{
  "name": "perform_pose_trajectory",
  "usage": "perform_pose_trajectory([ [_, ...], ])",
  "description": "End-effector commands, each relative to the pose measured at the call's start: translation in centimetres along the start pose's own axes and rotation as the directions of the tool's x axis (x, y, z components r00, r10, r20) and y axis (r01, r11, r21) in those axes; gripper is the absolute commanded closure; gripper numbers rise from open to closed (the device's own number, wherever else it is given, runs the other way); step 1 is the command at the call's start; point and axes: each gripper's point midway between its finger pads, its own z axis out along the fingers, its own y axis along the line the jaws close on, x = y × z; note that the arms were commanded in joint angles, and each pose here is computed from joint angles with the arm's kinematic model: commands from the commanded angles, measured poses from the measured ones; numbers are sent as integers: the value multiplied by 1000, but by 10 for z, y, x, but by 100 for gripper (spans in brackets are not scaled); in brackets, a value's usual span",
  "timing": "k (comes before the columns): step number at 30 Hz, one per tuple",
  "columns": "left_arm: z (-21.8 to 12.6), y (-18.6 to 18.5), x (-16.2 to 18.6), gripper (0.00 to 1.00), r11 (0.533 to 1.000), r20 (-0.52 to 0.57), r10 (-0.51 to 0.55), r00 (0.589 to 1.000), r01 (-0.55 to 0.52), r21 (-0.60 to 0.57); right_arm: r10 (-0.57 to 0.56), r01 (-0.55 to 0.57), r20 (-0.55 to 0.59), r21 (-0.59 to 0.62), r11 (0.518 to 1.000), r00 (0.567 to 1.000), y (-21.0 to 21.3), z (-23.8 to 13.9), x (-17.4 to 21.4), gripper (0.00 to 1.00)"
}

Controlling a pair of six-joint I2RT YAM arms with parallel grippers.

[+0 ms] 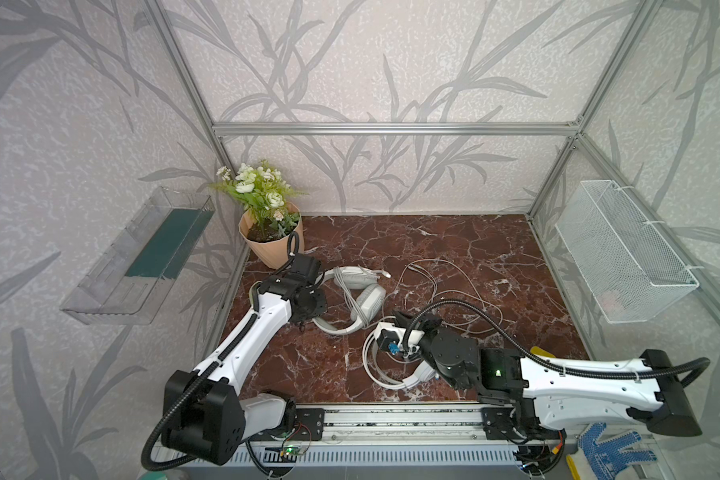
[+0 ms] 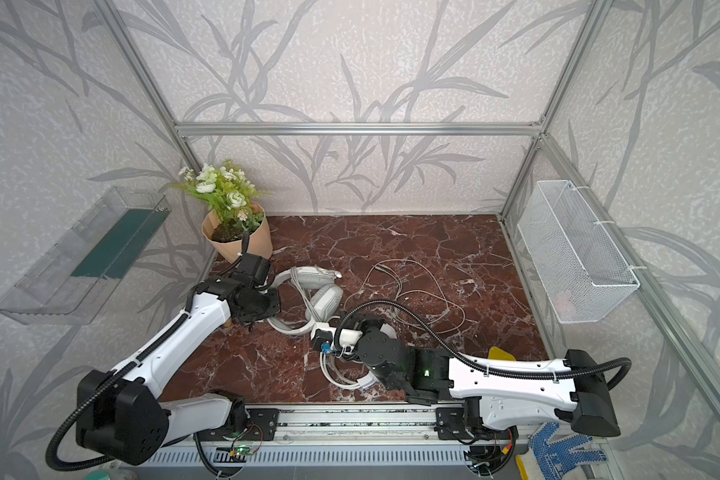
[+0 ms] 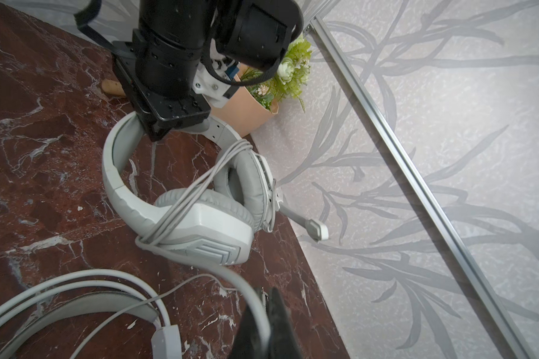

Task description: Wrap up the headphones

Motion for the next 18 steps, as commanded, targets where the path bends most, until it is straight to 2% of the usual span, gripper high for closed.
perform_pose_trajectory([
  [1,-8,-7,-12,100,1000,37,-4,999,3,26,-46,42,85,42,998,995,-10,0,-39,100],
  [6,-9,-11,-11,100,999,34,-3,999,1,46,-193,191,135,27,981,972,7,11,-65,100],
  [11,-10,-15,-9,100,998,30,-3,1000,1,70,-281,276,155,49,960,947,8,21,-84,100],
  [18,-11,-20,-7,100,996,28,2,1000,-5,87,-392,367,160,164,916,906,-2,41,-111,98],
])
